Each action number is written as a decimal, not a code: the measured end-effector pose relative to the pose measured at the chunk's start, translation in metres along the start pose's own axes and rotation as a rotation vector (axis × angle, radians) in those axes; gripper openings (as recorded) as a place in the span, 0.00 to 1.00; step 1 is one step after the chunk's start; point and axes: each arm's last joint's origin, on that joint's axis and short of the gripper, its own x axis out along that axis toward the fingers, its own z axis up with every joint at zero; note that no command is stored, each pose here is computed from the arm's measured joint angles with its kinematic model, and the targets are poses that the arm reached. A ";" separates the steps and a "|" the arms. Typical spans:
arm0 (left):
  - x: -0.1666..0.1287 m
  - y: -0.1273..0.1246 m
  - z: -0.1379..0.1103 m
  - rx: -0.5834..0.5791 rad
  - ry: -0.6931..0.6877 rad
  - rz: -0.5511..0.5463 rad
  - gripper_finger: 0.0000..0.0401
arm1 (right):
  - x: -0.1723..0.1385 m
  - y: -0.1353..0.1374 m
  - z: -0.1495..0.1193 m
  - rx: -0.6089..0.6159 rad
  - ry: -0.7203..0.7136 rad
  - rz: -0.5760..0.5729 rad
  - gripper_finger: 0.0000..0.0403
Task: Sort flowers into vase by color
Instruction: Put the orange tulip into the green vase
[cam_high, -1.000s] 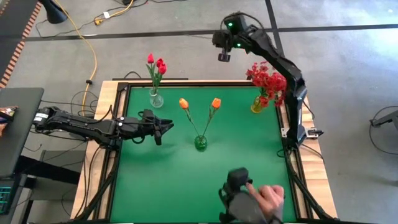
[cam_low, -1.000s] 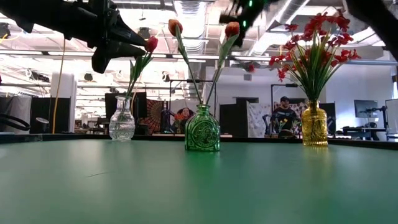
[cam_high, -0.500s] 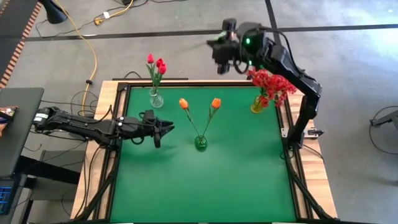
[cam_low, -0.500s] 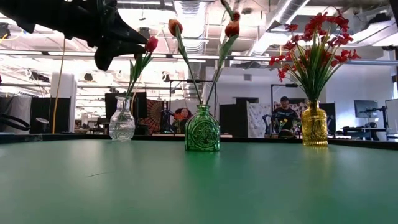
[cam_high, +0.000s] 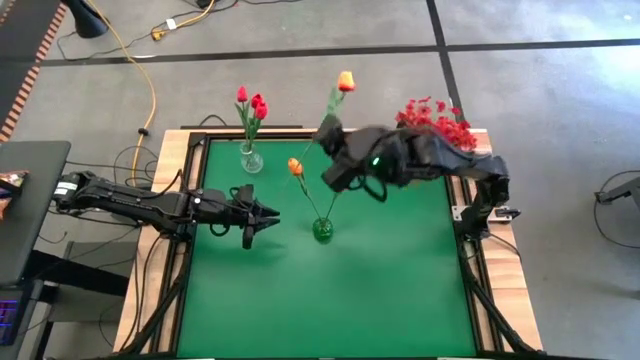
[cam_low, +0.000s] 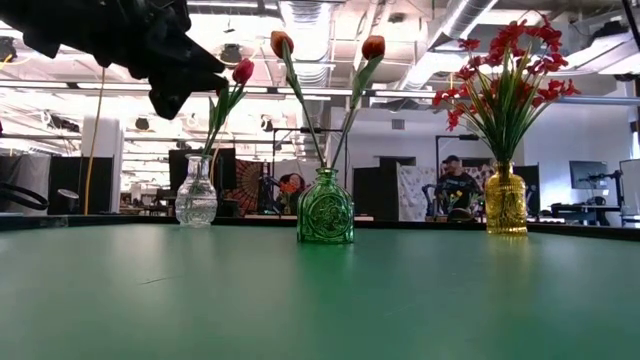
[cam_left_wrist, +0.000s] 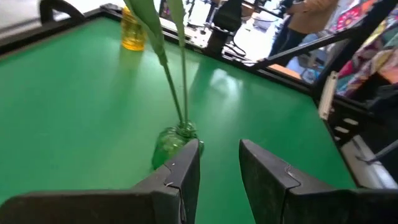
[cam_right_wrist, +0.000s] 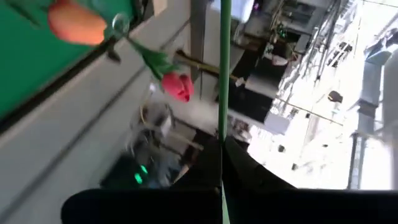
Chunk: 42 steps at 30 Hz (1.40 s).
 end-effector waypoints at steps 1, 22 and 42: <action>0.000 0.000 0.000 -0.009 0.005 -0.011 0.25 | 0.002 0.002 0.007 -0.039 0.026 0.010 0.06; 0.000 0.003 0.000 -0.245 -0.031 0.080 0.25 | -0.021 0.053 0.061 -0.560 0.215 0.281 0.05; 0.000 0.004 0.000 -0.286 -0.054 0.115 0.25 | 0.014 0.128 0.086 -0.645 0.345 0.430 0.05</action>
